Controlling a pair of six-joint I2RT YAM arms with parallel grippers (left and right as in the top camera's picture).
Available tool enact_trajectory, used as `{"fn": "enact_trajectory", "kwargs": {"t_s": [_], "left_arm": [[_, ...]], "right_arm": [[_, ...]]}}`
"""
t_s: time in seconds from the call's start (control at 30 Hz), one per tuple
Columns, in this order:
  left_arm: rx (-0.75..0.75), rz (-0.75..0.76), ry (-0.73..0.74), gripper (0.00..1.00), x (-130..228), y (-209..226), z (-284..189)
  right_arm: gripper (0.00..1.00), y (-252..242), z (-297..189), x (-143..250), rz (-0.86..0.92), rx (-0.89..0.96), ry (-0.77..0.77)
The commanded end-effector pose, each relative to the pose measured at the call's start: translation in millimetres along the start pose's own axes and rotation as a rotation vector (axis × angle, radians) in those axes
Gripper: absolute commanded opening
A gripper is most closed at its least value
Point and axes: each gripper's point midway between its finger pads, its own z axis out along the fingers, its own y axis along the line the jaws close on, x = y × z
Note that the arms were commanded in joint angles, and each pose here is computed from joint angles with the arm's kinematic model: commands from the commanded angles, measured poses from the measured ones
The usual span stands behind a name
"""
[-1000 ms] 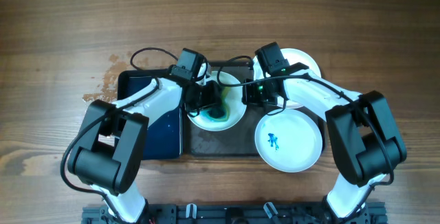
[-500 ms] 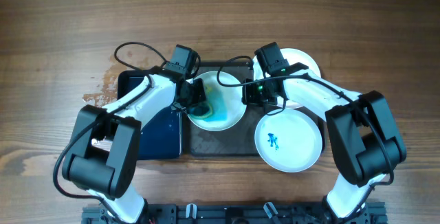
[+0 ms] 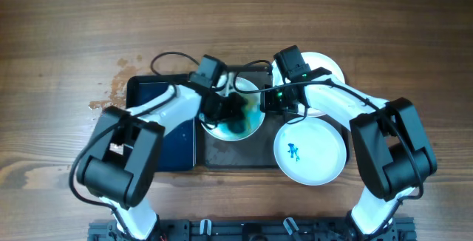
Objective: Clean dirty plates on tray and stack at the side
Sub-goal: 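Hold the middle plate with the right gripper and scrub it with the sponge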
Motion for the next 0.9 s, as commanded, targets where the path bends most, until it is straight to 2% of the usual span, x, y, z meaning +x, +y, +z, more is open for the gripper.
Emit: {"fn": "enact_trajectory", "kwargs": {"t_s": [0.0, 0.1, 0.23, 0.27, 0.33, 0.43, 0.5, 0.6, 0.67, 0.73, 0.87], "left_arm": [[-0.275, -0.207, -0.124, 0.04, -25, 98, -17], [-0.348, -0.277, -0.165, 0.04, -32, 129, -33], [-0.39, -0.308, -0.12, 0.04, -18, 138, -36], [-0.372, -0.269, -0.077, 0.04, -10, 130, -31], [-0.207, -0.105, 0.022, 0.04, 4, 88, -14], [0.056, 0.046, 0.127, 0.04, 27, 19, 4], [0.138, 0.1, 0.145, 0.04, 33, -7, 10], [0.15, 0.089, 0.151, 0.04, 38, -22, 17], [0.148, 0.088, 0.14, 0.04, 35, -22, 17], [0.078, 0.051, 0.07, 0.04, 17, -3, 15], [-0.095, -0.098, -0.103, 0.04, -31, 65, -11]], "right_arm": [[0.04, -6, 8, 4, 0.006, 0.04, 0.014], [0.04, -6, 8, 4, 0.006, 0.04, 0.014], [0.04, -6, 8, 4, 0.007, 0.04, 0.013], [0.04, -6, 8, 4, 0.006, 0.041, 0.013], [0.04, -6, 8, 4, 0.008, 0.043, 0.012], [0.04, -7, 8, 4, 0.008, 0.044, 0.012], [0.04, -7, 8, 4, 0.008, 0.044, 0.012], [0.04, -8, 8, 4, 0.011, 0.049, 0.014], [0.04, -8, 8, 4, 0.011, 0.049, 0.014], [0.04, -8, 8, 4, 0.01, 0.049, 0.014], [0.04, -8, 8, 4, 0.01, 0.049, 0.014]]}}
